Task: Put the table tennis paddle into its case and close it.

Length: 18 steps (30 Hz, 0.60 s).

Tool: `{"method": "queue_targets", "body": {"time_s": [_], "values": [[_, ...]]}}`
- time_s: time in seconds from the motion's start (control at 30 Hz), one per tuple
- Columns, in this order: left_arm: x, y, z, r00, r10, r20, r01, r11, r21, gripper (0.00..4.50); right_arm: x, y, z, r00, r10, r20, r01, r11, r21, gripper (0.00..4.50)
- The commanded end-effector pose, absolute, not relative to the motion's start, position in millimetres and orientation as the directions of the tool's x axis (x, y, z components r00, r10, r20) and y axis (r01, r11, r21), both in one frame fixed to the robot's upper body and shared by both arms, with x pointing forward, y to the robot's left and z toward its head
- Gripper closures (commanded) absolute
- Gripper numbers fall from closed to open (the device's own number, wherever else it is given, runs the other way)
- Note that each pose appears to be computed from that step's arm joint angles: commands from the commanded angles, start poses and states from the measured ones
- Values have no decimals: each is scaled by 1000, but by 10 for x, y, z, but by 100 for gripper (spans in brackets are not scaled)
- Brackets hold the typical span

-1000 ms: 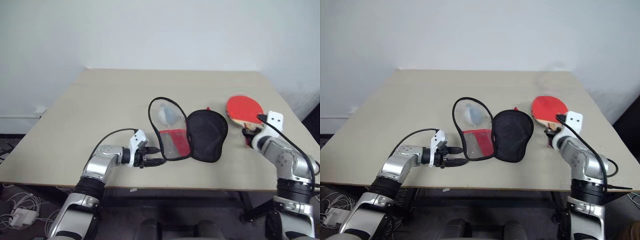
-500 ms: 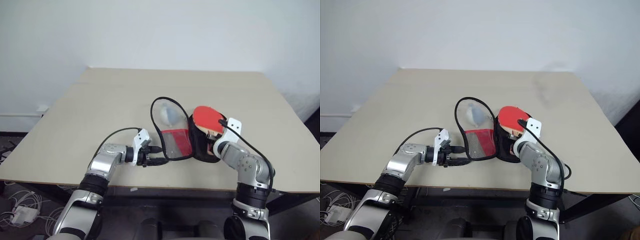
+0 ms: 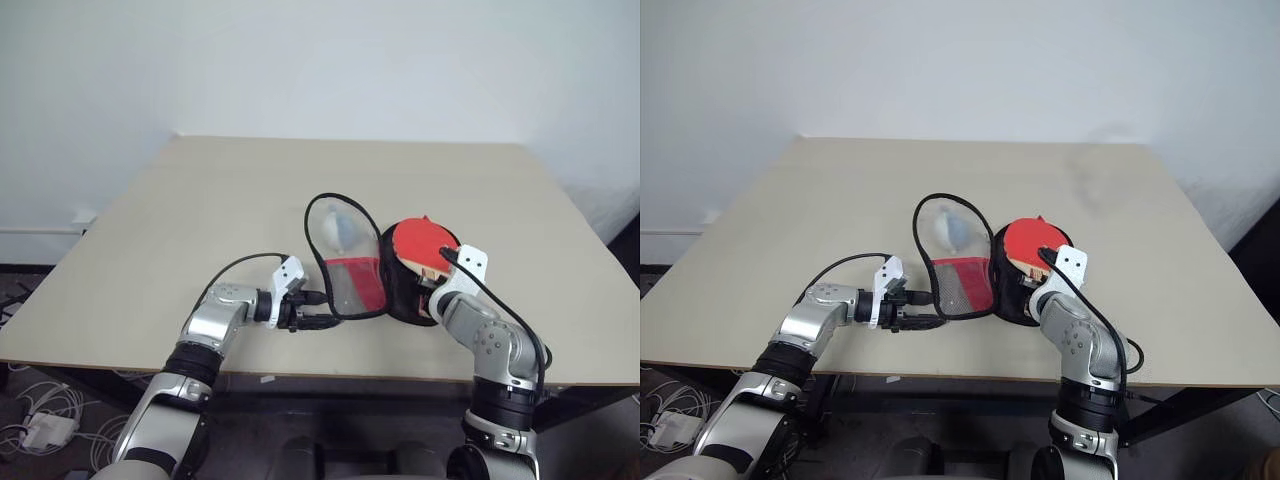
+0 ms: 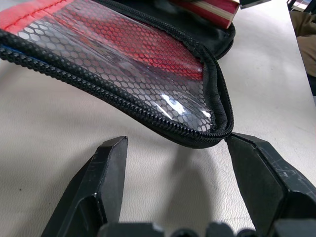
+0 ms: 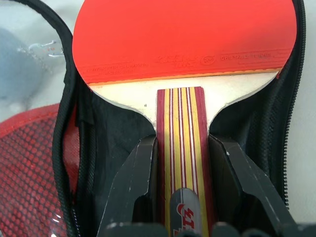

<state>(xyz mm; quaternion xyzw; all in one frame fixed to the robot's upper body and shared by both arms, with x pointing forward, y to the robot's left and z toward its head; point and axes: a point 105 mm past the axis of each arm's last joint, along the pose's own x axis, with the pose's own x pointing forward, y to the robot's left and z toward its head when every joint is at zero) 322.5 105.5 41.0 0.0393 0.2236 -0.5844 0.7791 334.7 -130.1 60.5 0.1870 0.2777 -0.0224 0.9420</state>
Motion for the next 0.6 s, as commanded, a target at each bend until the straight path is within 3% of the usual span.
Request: {"method": "queue_targets", "body": {"time_s": [0.03,0.13,0.47,0.6], "values": [[3242,1003,481,210,-901,-380,941,291,-171,116,3355,-1315,665,859,50,-510,147,930,338,338],[3247,1007,486,212,-901,-379,941,293,-169,116,3366,-1270,666,858,68,-508,128,932,340,338],[3255,1022,506,220,-902,-372,941,297,-164,116,3406,-1173,774,881,118,-458,60,932,356,1],[3290,991,599,226,-915,-336,940,295,-171,116,3423,-1260,1071,941,148,-304,-49,949,311,1]]}}
